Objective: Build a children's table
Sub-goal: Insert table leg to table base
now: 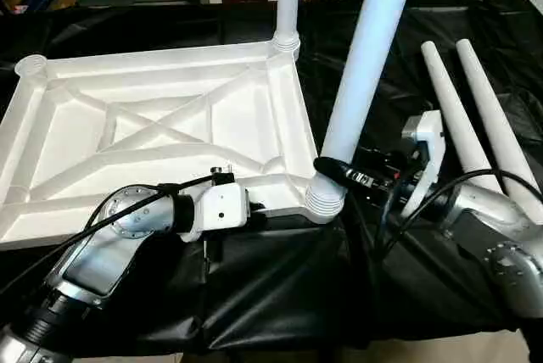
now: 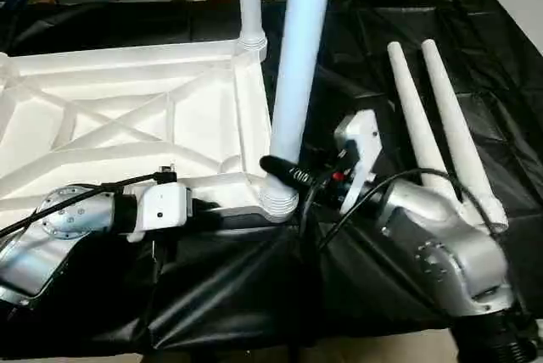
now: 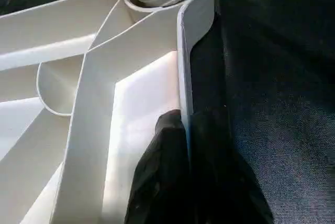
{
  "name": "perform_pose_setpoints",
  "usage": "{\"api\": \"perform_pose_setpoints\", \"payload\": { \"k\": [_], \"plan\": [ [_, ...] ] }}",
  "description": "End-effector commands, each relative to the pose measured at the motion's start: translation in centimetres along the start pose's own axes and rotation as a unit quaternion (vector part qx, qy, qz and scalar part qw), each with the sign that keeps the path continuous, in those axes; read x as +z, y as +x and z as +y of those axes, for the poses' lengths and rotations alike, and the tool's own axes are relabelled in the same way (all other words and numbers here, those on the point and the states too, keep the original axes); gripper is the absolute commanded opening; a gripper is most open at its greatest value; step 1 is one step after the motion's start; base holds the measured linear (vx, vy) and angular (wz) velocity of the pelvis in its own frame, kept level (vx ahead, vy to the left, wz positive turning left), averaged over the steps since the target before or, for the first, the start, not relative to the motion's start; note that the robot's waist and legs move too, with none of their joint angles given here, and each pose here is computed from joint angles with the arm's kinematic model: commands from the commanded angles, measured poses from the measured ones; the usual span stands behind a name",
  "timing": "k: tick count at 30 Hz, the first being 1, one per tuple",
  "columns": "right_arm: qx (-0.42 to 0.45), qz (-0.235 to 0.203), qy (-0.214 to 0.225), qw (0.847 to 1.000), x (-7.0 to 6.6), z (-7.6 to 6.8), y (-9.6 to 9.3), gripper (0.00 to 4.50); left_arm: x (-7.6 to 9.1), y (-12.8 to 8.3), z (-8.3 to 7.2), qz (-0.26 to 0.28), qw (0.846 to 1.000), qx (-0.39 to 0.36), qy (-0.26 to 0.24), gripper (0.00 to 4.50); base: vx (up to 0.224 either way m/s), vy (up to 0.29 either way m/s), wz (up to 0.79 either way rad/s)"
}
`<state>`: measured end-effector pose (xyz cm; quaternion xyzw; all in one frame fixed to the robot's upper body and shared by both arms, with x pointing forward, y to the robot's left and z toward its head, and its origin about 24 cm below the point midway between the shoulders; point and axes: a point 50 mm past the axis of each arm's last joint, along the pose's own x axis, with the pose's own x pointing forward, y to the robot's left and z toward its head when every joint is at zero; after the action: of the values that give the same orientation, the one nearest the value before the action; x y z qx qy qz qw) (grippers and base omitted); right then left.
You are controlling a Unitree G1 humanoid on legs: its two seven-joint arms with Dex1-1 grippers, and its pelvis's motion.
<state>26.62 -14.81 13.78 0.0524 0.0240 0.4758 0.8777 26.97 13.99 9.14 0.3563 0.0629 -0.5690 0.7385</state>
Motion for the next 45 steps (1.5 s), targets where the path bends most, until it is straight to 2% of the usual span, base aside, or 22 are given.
{"api": "perform_pose_setpoints", "payload": {
  "k": [1, 4, 7, 15, 16, 22, 31, 33, 41, 45],
  "plan": [
    [-0.001, 0.005, 0.001, 1.0, -0.6, -0.1, -0.1, 1.87, -2.1, 1.0, -2.0, 0.039, 0.998, -0.037, -0.041, 0.02, 0.0, 0.0, 0.0],
    [-0.005, 0.008, -0.001, 1.0, -1.0, -0.2, -0.1, 1.87, -2.1, 1.0, -2.0, 0.04, 0.998, -0.036, -0.04, 0.02, 0.0, 0.0, 0.0],
    [-0.031, 0.003, 0.004, 1.0, -1.2, -1.2, -0.5, 1.87, -2.2, 0.9, -1.9, 0.041, 0.998, -0.035, -0.041, 0.02, 0.0, 0.0, 0.0],
    [-0.068, 0.019, 0.06, 0.996, -3.3, -2.3, -1.9, 1.87, -2.2, 0.9, -1.9, 0.042, 0.998, -0.036, -0.041, 0.02, 0.0, 0.0, 0.0],
    [-0.089, 0.025, 0.06, 0.994, -4.0, -2.6, -2.3, 1.87, -2.2, 0.9, -1.9, 0.042, 0.998, -0.036, -0.04, 0.02, 0.0, 0.0, 0.0],
    [-0.108, 0.021, 0.036, 0.993, -4.4, -2.8, -2.7, 1.87, -2.2, 0.9, -1.8, 0.042, 0.998, -0.035, -0.04, 0.02, 0.0, 0.0, 0.0],
    [-0.116, 0.0, -0.01, 0.993, -4.8, -2.3, -3.5, 1.87, -2.2, 0.8, -1.7, 0.043, 0.998, -0.034, -0.038, 0.02, 0.0, 0.0, 0.0],
    [-0.099, 0.01, -0.038, 0.994, -5.4, -1.4, -3.7, 1.87, -2.2, 0.8, -1.6, 0.044, 0.998, -0.034, -0.037, 0.02, 0.0, 0.0, 0.0],
    [-0.086, 0.008, -0.064, 0.994, -6.0, -0.6, -3.9, 1.87, -2.2, 0.8, -1.5, 0.045, 0.998, -0.034, -0.037, 0.02, 0.0, 0.0, 0.0],
    [-0.075, 0.015, -0.067, 0.995, -6.8, 0.0, -4.4, 1.87, -2.2, 0.8, -1.5, 0.045, 0.998, -0.033, -0.036, 0.02, 0.0, 0.0, 0.0]
  ]
}}
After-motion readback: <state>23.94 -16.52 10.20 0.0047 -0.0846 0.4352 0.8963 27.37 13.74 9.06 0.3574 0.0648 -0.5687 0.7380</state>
